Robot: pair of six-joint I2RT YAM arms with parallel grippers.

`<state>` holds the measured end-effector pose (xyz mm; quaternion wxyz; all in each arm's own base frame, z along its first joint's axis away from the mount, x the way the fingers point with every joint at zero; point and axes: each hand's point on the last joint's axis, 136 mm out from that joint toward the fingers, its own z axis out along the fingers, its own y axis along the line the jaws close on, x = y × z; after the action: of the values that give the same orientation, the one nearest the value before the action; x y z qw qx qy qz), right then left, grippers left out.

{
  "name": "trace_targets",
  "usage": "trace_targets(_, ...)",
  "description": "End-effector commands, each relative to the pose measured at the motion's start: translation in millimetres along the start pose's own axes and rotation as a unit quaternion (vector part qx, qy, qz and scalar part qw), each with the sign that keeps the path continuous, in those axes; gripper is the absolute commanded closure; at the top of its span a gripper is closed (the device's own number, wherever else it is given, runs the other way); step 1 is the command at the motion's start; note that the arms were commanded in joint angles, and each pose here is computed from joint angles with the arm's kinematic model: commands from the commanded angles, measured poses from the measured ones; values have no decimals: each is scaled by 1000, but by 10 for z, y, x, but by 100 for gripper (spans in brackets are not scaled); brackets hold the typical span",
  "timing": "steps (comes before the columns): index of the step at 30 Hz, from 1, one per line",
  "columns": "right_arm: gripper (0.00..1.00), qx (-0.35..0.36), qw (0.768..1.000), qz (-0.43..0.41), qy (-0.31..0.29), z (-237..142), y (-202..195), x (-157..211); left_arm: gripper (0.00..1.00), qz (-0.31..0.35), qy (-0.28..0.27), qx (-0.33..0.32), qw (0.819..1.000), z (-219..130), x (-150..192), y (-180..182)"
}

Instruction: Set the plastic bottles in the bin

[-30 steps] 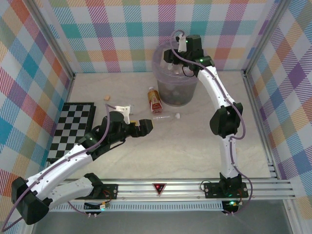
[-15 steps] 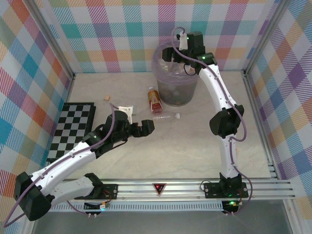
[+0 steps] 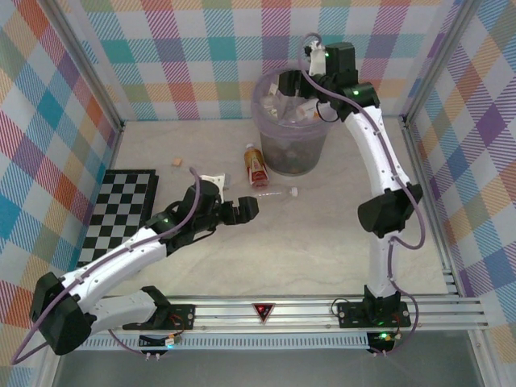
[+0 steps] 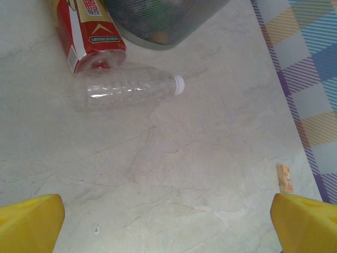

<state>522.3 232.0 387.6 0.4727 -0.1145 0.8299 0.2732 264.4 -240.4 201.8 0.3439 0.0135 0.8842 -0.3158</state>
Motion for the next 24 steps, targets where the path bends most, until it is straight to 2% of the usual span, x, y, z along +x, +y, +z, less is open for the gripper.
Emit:
trace_targets(1, 22, -30, 999, -5, -18, -541, 260, -102, 0, -14, -17, -18, 1000, 50, -142, -20)
trace_targets(6, 22, -32, 999, 7, 2, -981, 280, 198, 0, -19, -17, -69, 997, 329, -243, 118)
trace_targets(13, 21, -9, 998, 42, 36, -1321, 136, 810, 0, -66, -40, -130, 988, 820, -584, 448)
trace_targets(19, 14, 10, 995, 75, 60, -1512, 19, 1238, 0, -21, -13, -181, 983, 1357, -725, 600)
trace_targets(24, 11, 28, 994, 82, 71, -1663, -47, 1432, 0, -3, 27, -213, 977, 1697, -645, 737)
